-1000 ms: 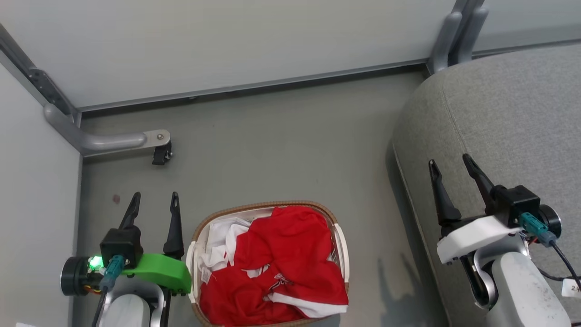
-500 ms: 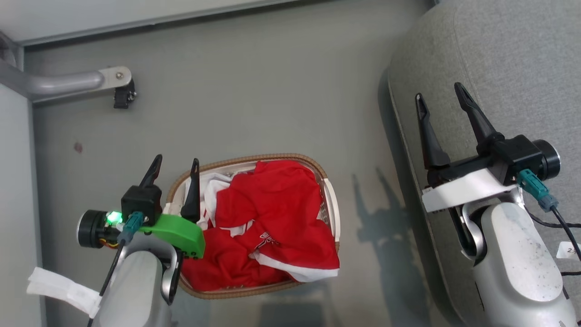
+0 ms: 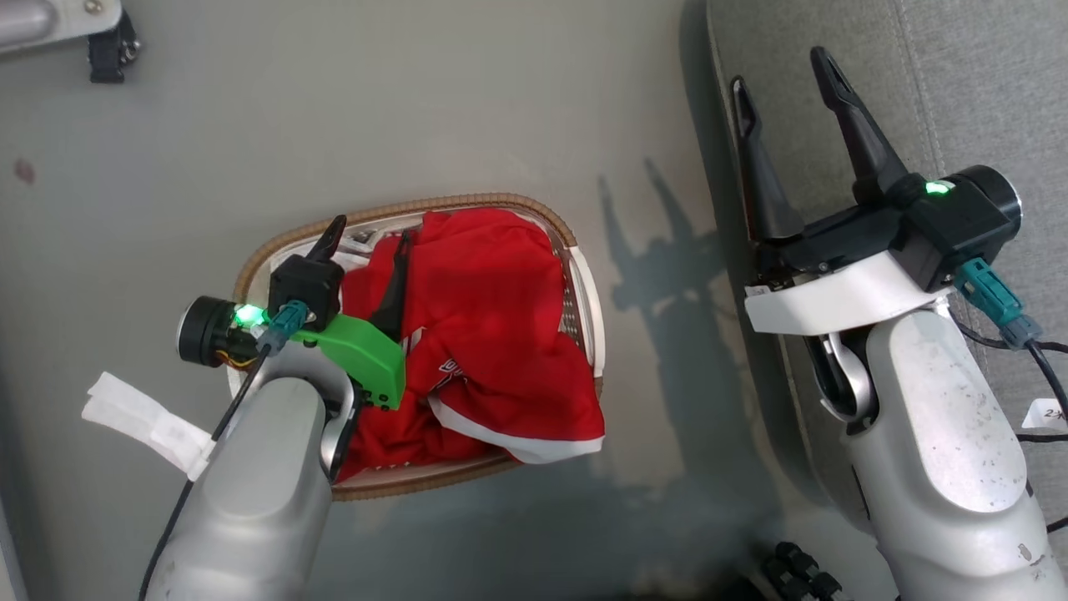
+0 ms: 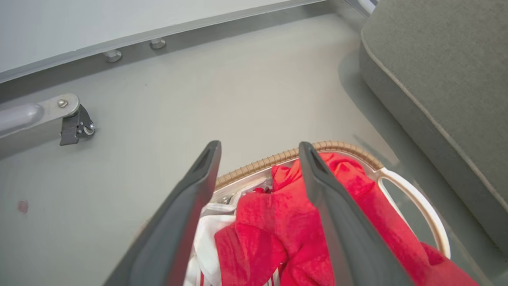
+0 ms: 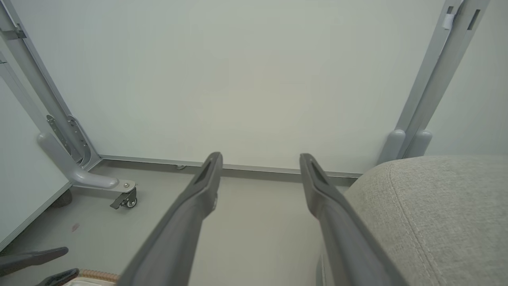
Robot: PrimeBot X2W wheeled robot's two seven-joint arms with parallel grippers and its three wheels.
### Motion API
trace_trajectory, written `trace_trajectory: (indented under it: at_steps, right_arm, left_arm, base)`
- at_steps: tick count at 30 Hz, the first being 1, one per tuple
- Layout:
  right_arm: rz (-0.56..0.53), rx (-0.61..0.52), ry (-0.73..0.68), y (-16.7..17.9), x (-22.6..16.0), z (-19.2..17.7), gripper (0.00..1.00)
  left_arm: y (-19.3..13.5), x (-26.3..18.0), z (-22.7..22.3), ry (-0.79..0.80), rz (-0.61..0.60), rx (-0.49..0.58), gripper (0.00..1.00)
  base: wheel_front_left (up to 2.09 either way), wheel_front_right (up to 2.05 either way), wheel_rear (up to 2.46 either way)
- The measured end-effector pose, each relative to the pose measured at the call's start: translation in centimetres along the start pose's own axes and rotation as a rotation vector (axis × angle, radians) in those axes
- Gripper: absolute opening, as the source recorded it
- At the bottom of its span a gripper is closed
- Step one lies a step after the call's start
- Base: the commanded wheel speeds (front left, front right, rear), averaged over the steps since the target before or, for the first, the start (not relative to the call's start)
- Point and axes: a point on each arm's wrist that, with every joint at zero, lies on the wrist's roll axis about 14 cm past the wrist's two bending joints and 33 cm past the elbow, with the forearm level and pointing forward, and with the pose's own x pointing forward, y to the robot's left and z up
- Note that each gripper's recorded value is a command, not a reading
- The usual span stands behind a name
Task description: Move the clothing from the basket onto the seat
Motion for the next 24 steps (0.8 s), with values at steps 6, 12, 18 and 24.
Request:
trace_trajectory:
  at_steps: [6,12,18,24]
  right_arm:
    - [0.014,0.029,0.047,0.2,0.3,-2.8,1.00]
    - [-0.001,0.035,0.110,-0.5,-0.3,-5.6,1.00]
    - [-0.025,0.037,0.160,-1.4,-0.9,-7.8,1.00]
    - [-0.035,0.042,0.188,-1.8,-1.2,-9.2,1.00]
  left_arm:
    - [-1.5,2.1,-3.9,0.104,-0.088,0.004,1.00]
    - [-3.6,3.6,-7.3,0.193,-0.188,0.016,1.00]
    - [-6.7,4.2,-9.6,0.242,-0.287,-0.019,1.00]
    - [-7.4,4.6,-11.2,0.284,-0.316,-0.041,1.00]
  base:
    - [0.00,0.00,0.00]
    - [0.00,0.00,0.00]
    - [0.00,0.00,0.00]
    - [0.00,0.00,0.00]
